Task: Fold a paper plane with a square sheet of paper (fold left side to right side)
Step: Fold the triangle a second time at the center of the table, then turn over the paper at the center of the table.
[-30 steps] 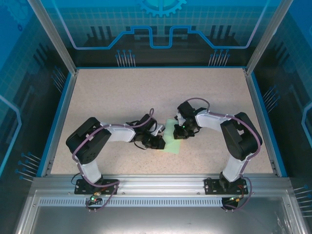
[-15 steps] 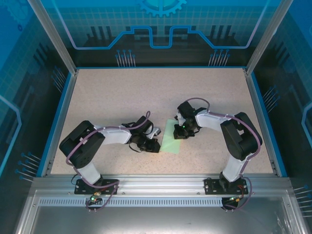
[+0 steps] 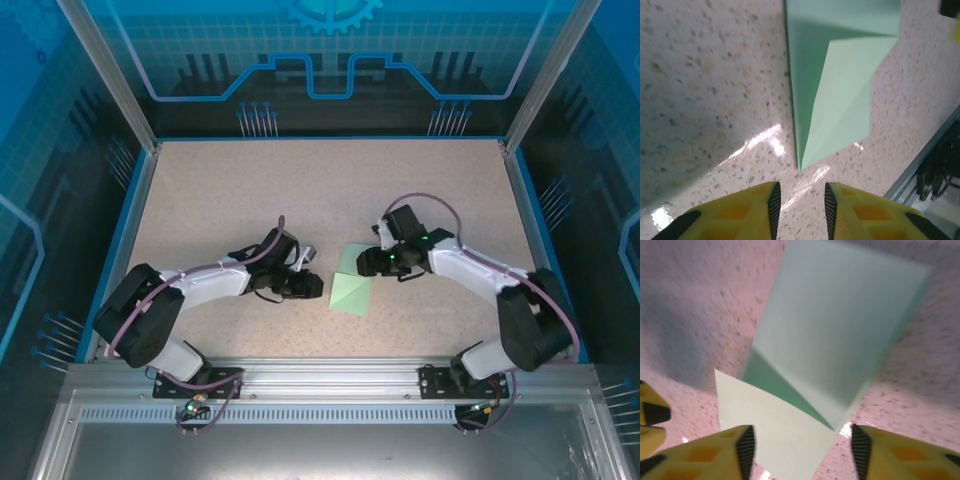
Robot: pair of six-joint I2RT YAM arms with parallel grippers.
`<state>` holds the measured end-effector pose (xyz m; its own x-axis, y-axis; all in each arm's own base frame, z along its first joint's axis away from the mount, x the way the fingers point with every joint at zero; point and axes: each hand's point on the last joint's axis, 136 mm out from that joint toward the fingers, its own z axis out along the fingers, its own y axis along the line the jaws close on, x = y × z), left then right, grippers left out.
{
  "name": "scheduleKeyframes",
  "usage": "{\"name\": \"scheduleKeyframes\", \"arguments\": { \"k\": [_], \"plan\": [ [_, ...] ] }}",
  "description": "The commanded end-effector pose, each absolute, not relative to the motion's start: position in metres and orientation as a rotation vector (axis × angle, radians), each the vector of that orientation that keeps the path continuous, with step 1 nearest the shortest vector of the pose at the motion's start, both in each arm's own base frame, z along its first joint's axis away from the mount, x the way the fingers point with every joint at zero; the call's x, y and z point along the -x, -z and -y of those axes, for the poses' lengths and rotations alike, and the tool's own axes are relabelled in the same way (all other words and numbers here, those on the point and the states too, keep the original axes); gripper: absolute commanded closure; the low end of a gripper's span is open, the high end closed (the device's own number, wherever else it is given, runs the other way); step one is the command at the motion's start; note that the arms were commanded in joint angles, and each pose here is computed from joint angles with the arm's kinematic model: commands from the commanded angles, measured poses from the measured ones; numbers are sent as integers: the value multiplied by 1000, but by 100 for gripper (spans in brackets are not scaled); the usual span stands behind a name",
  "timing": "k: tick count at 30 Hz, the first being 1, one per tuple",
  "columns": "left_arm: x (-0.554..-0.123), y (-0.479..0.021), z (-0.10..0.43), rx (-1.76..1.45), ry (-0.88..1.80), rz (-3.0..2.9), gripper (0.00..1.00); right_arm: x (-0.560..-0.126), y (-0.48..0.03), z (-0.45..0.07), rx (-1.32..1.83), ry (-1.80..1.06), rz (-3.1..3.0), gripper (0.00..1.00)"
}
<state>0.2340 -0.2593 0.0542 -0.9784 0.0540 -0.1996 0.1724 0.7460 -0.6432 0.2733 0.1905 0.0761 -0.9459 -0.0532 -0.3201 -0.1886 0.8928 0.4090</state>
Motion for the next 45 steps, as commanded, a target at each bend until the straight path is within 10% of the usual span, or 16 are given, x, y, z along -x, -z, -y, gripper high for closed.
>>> {"name": "scheduleKeyframes", "arguments": {
  "k": [1,20,30,38,45],
  "plan": [
    [-260,-69,261,-77,1026,-2682,65,-265,-68,-170,87,-673,-2752,33],
    [-268,-89,251,-18,997,-2568,45,-262,-50,-224,37,-1176,-2713,34],
    [-267,-94,248,-10,993,-2553,44,-263,-41,-234,25,-1215,-2754,51],
    [-268,-145,243,14,1033,-2422,26,-275,-78,-243,110,-1292,-2632,95],
    [-259,-209,235,8,1118,-2241,9,-282,-168,-230,228,-1385,-2346,97]
  ]
}}
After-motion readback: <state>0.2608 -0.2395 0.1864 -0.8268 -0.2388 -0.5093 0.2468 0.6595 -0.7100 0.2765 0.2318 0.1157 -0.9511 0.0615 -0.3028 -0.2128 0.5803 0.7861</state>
